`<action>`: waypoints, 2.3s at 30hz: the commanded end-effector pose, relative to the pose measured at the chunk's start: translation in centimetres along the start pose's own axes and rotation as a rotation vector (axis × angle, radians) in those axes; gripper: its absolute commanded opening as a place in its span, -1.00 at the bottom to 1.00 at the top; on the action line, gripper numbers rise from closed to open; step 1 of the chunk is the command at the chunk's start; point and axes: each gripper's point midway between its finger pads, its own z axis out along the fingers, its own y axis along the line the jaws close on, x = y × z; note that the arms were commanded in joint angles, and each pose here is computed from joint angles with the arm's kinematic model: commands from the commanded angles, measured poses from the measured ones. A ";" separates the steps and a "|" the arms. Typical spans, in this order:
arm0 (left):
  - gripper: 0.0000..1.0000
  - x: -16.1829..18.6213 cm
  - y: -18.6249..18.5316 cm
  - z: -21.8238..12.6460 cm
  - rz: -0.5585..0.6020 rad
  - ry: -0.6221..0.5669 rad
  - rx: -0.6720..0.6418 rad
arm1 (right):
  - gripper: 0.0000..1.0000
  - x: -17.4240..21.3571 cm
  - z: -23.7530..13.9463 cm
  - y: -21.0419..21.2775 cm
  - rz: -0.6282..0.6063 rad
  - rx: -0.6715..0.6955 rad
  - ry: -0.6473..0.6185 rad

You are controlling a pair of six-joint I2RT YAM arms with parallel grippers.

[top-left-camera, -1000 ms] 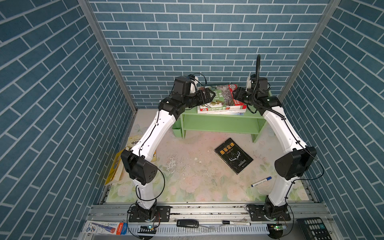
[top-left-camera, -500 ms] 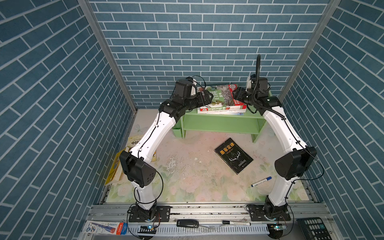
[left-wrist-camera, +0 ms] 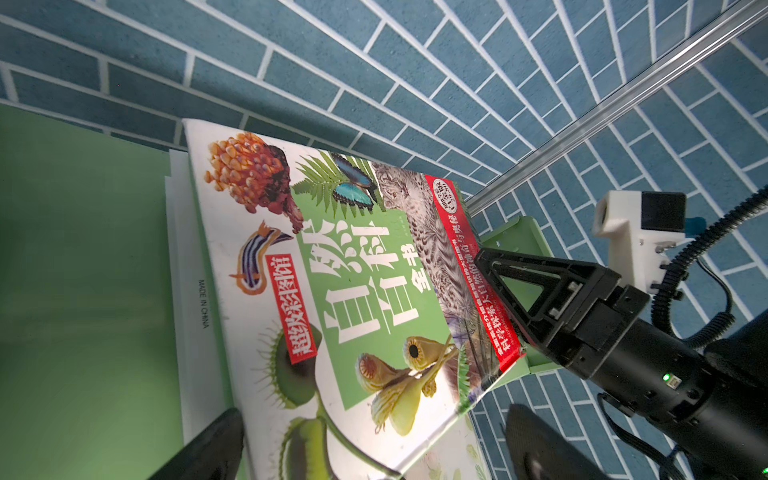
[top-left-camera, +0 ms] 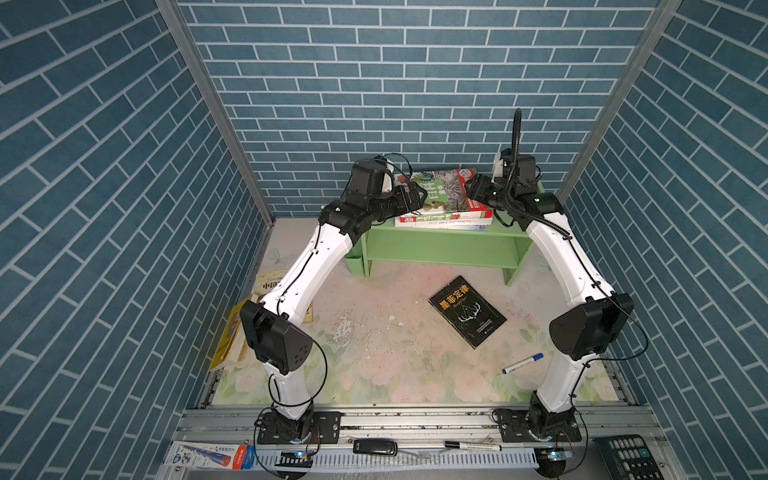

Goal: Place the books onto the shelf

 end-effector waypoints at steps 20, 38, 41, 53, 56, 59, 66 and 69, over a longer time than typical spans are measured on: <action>0.99 -1.5 -3.6 1.1 0.013 -0.002 0.141 | 0.32 -0.2 -0.5 2.2 0.021 -0.109 -0.005; 0.99 -2.9 -5.1 1.0 0.026 -0.024 0.185 | 0.31 -0.5 -1.0 3.2 0.011 -0.143 -0.012; 0.99 -2.7 -4.8 1.2 0.024 -0.017 0.173 | 0.31 -0.4 -1.0 3.3 0.008 -0.142 -0.010; 0.99 -2.7 -2.5 -0.3 0.028 -0.056 0.072 | 0.42 -1.1 -1.0 2.1 -0.012 -0.076 -0.028; 0.99 -3.3 -1.6 -1.5 0.034 -0.083 0.039 | 0.48 -1.9 -1.6 1.1 -0.017 -0.026 -0.055; 0.99 -4.1 -0.6 -3.0 0.026 -0.105 0.026 | 0.55 -3.1 -2.9 0.1 -0.031 0.036 -0.092; 0.99 -3.6 -1.6 -6.9 0.130 -0.109 0.108 | 0.57 -3.4 -7.8 -0.7 -0.096 0.094 -0.128; 0.99 -1.3 -2.5 -8.4 0.196 -0.062 0.170 | 0.57 -1.3 -9.9 -0.7 -0.106 0.067 -0.095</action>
